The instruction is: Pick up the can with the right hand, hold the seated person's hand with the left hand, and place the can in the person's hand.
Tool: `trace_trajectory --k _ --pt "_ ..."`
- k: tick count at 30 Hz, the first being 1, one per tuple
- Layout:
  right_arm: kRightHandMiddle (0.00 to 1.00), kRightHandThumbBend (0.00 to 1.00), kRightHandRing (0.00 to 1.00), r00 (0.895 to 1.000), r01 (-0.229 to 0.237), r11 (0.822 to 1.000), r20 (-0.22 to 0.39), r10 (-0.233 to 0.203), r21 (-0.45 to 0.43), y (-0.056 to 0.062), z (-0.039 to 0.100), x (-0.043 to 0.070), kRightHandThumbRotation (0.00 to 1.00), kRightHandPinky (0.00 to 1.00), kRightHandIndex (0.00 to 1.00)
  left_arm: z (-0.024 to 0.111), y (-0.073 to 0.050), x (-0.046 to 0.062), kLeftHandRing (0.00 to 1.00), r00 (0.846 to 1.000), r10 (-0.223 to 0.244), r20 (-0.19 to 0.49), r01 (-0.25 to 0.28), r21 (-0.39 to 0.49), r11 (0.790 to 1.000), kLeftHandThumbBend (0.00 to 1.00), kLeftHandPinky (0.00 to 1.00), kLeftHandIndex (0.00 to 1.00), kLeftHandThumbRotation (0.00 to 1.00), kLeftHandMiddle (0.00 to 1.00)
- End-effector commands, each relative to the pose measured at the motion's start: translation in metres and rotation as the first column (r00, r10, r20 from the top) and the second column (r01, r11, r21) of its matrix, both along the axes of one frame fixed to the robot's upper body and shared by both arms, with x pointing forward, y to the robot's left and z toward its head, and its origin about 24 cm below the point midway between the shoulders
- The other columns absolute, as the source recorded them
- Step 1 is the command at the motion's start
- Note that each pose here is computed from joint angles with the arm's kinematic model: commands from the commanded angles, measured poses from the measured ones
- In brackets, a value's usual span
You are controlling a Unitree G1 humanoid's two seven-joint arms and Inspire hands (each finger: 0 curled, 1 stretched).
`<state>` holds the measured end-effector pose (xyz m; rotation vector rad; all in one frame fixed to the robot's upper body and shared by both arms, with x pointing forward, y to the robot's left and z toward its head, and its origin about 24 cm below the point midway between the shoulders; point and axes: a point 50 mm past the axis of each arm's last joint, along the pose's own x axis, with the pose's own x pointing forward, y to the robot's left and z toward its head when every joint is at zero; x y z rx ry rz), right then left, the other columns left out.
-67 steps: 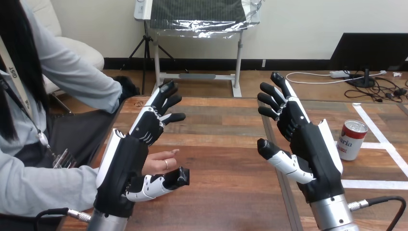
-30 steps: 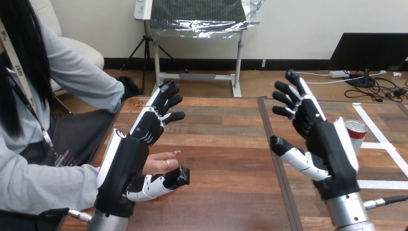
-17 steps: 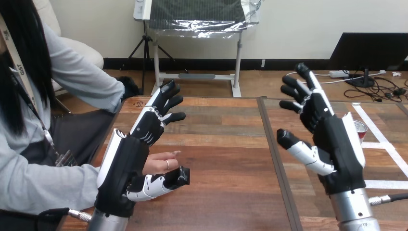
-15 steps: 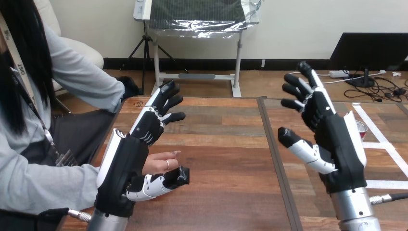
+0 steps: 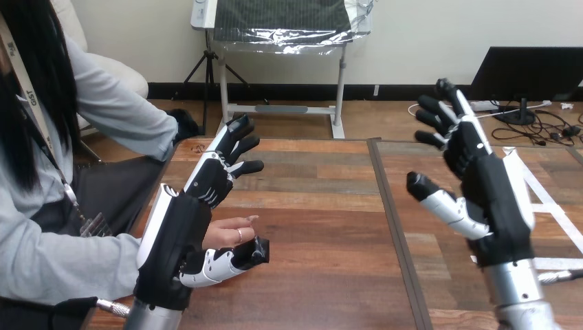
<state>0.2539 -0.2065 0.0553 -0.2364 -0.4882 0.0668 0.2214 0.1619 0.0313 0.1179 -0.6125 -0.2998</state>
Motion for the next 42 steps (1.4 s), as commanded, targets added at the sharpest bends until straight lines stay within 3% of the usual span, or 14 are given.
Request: trace_trajectory --k 1,11,27,42 --pt "0.91 1.00 0.89 0.990 0.070 0.997 0.127 -0.067 -0.019 -0.016 0.031 0.019 0.65 0.83 0.96 0.016 -0.001 0.012 0.91 0.997 0.000 0.078 0.000 -0.007 1.000 1.00 0.79 0.93 0.67 0.94" --pt "0.90 1.00 0.89 0.981 0.146 0.989 0.132 -0.143 -0.019 -0.035 0.039 0.027 0.66 0.84 0.95 0.016 -0.001 0.013 0.91 0.997 0.000 0.080 0.001 -0.010 1.000 1.00 0.79 0.93 0.66 0.94" --pt "0.89 1.00 0.89 0.957 0.269 0.963 0.113 -0.266 -0.012 -0.065 0.051 0.043 0.66 0.86 0.95 0.016 -0.001 0.013 0.90 0.997 0.000 0.079 0.000 -0.009 1.000 1.00 0.79 0.93 0.66 0.94" --pt "0.90 1.00 0.91 0.942 0.326 0.945 0.098 -0.322 -0.029 -0.086 0.061 0.055 0.64 0.87 0.96 0.017 0.000 0.012 0.90 0.996 0.006 0.087 -0.006 -0.001 1.000 1.00 0.78 0.92 0.68 0.93"
